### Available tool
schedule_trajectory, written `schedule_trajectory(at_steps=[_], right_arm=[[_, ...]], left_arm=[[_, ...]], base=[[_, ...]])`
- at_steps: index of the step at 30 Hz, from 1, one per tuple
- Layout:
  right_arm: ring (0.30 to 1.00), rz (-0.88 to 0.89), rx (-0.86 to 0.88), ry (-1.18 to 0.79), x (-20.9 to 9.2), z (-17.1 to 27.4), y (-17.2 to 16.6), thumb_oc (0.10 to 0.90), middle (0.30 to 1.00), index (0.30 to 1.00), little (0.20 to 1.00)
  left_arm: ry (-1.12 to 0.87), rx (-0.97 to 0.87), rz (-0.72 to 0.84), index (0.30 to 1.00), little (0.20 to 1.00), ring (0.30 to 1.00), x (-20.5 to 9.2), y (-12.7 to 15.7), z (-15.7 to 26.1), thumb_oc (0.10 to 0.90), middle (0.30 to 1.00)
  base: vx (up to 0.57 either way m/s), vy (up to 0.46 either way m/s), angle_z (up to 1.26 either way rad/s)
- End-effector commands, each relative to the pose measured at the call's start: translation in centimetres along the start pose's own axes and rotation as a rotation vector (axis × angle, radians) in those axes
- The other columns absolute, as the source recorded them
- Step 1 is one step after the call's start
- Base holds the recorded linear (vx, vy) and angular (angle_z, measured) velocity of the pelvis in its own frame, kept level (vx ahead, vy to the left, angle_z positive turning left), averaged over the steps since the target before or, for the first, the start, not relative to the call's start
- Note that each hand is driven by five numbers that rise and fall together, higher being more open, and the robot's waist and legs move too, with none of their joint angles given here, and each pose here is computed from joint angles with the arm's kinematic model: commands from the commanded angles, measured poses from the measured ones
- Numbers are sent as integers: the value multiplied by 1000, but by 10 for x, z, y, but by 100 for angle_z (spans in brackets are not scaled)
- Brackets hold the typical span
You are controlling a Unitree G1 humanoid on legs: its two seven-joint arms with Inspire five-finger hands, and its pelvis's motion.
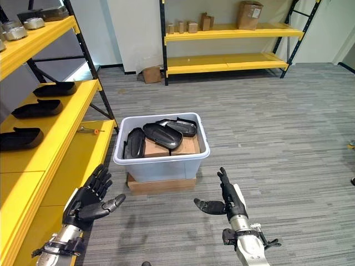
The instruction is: Move parts from the plastic box to the shelf.
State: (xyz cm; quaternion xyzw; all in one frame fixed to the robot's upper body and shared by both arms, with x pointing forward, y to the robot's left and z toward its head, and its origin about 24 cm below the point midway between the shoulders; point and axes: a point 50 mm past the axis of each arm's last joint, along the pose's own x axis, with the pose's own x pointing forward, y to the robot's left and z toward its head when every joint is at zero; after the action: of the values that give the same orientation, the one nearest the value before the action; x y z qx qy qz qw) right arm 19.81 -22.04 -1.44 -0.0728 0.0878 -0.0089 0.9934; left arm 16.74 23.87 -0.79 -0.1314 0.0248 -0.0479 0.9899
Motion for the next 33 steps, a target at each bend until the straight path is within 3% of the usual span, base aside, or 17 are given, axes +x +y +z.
schedule_trajectory(at_steps=[1,14,33], right_arm=[[1000,-53,36,-307,17,57,-15,900,1000,1000,1000],[1000,42,34,-338,20,67,-1,900,1000,1000,1000],[1000,48,49,-335,19,66,0,900,1000,1000,1000]], left_arm=[[-208,88,-44,1000,1000,1000,23,8,48,900,1000],[-205,42,-95,1000,1000,1000,26,3,46,900,1000],[-194,25,-105,1000,1000,1000,25,3,45,900,1000]], base=[[0,0,0],[-1,0,-1],[0,0,0]])
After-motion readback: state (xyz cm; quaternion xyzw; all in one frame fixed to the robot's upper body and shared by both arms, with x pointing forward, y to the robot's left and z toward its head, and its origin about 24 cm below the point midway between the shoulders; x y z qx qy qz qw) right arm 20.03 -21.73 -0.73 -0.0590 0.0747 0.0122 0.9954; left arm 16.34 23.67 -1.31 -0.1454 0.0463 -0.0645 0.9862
